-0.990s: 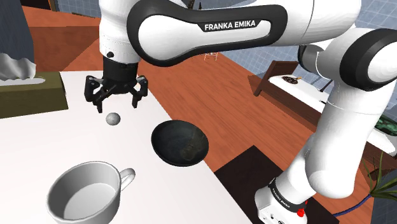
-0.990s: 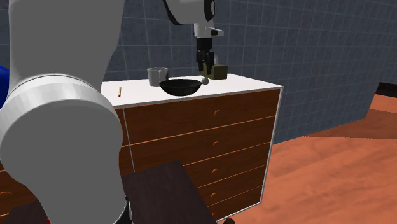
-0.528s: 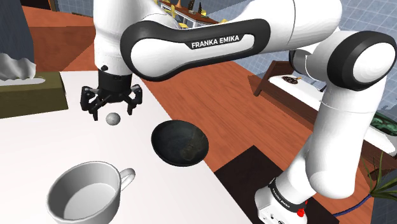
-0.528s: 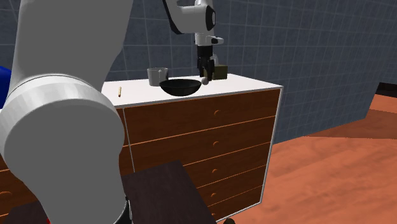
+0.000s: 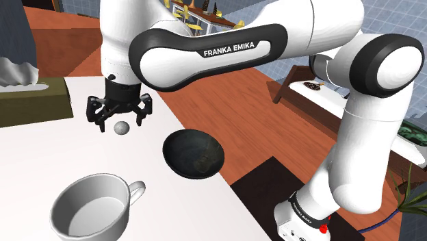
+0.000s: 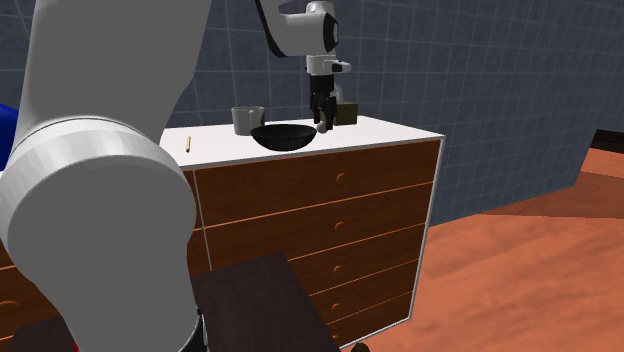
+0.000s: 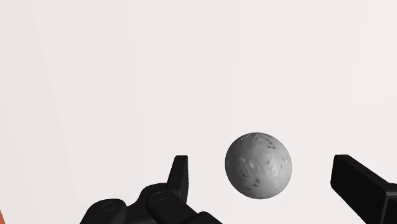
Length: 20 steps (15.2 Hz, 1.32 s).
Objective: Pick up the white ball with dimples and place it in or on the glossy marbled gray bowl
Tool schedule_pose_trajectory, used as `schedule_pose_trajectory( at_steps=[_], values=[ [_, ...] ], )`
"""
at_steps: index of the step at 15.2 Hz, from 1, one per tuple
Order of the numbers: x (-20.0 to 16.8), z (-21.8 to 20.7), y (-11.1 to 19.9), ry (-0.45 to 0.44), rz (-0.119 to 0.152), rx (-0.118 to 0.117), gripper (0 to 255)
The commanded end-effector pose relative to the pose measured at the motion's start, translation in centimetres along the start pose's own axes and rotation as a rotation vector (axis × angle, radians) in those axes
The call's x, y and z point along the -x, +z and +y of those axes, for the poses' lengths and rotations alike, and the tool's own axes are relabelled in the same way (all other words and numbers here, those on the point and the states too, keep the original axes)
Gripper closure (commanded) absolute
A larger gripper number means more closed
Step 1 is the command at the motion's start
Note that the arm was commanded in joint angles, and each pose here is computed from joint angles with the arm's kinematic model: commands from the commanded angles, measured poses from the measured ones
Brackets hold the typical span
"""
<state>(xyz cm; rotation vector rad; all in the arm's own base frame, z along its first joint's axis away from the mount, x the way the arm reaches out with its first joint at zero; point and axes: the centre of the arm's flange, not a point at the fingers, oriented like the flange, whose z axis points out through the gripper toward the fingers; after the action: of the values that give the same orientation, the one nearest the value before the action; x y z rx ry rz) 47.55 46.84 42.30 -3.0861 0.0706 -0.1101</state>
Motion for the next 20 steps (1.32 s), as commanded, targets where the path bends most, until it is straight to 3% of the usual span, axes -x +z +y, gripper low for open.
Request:
schedule_pose_trajectory(
  at_steps=[1, 2, 11, 20],
  values=[
    [0.0, 0.0, 0.0, 0.000, 0.000, 0.000, 0],
    [0.0, 0.0, 0.0, 0.000, 0.000, 0.000, 255],
    [0.0, 0.0, 0.0, 0.000, 0.000, 0.000, 255],
    [-0.3, -0.3, -4.7, 0.000, 0.000, 0.000, 255]
  ],
)
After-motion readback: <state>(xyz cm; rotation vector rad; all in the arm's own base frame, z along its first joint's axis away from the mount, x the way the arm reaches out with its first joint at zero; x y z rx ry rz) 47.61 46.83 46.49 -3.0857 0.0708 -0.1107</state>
